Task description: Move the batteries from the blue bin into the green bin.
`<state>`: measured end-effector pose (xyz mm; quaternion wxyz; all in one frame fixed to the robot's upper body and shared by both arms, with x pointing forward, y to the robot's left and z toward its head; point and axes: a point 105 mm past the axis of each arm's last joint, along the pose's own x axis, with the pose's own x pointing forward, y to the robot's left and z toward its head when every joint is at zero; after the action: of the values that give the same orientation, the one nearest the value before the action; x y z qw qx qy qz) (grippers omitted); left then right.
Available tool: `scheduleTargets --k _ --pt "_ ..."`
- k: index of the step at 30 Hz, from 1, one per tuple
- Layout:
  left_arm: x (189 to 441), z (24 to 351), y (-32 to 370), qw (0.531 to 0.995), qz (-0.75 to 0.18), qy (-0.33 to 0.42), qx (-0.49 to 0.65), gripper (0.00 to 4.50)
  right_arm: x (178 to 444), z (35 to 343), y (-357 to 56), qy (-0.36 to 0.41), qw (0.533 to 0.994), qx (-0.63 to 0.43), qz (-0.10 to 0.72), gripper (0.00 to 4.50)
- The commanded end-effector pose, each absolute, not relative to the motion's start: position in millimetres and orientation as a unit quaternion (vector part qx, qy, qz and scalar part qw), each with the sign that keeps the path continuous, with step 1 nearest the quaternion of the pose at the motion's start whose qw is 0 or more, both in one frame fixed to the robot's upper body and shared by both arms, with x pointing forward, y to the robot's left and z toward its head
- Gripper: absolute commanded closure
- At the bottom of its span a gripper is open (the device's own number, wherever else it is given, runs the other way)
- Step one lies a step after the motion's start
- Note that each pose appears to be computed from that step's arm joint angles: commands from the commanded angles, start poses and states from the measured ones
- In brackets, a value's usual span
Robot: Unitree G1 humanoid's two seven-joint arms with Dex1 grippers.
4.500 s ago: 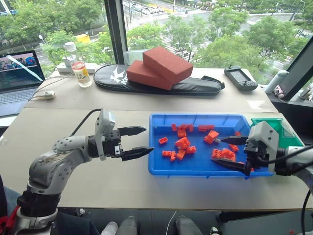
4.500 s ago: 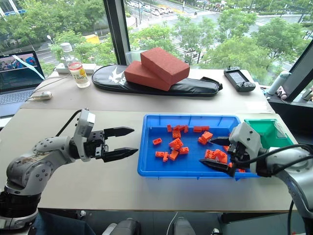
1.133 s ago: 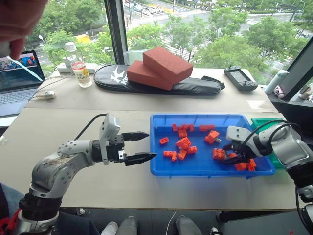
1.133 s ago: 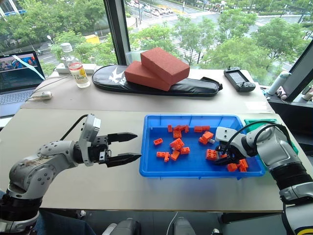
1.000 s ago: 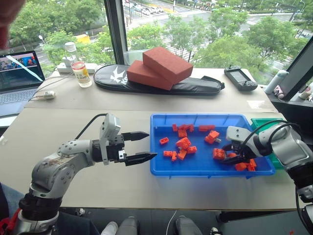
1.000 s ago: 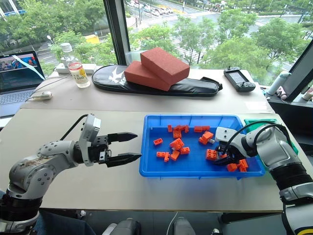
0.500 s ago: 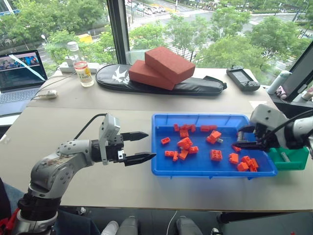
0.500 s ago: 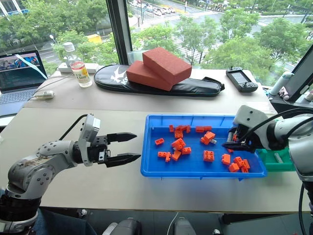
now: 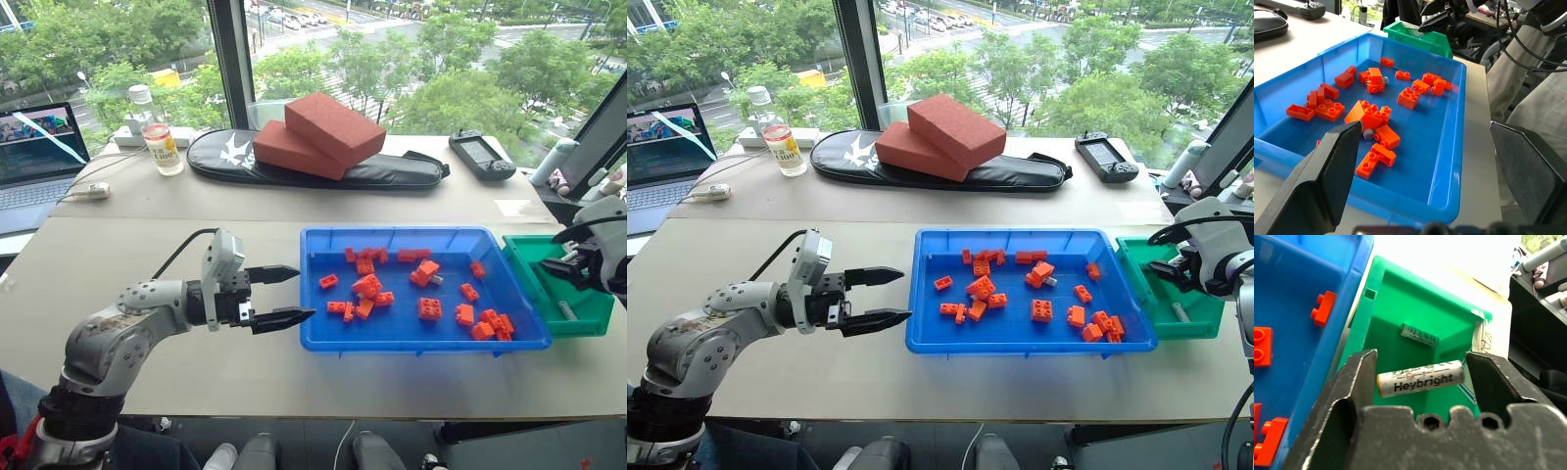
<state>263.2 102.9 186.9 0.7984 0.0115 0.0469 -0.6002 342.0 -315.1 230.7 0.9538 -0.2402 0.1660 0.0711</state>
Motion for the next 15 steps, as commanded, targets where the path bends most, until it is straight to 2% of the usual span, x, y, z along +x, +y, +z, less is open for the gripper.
scheduleTargets --k 1,4,8,15 --pt "261.2 193.3 101.5 0.796 -0.605 0.03 0.021 0.0 348.7 226.6 -261.7 0.14 0.947 -0.226 0.182 0.06" --pt "261.4 193.4 100.7 0.796 -0.605 0.029 0.019 0.0 352.6 200.5 -229.9 0.156 0.932 -0.206 0.254 0.06" --pt "261.0 193.7 100.3 0.796 -0.605 0.028 0.019 0.0 366.8 176.6 -223.0 0.168 0.932 -0.188 0.262 0.06" --pt "260.1 194.7 101.5 0.799 -0.601 0.026 0.023 0.0 374.4 164.7 -225.4 0.183 0.934 -0.174 0.253 0.06"
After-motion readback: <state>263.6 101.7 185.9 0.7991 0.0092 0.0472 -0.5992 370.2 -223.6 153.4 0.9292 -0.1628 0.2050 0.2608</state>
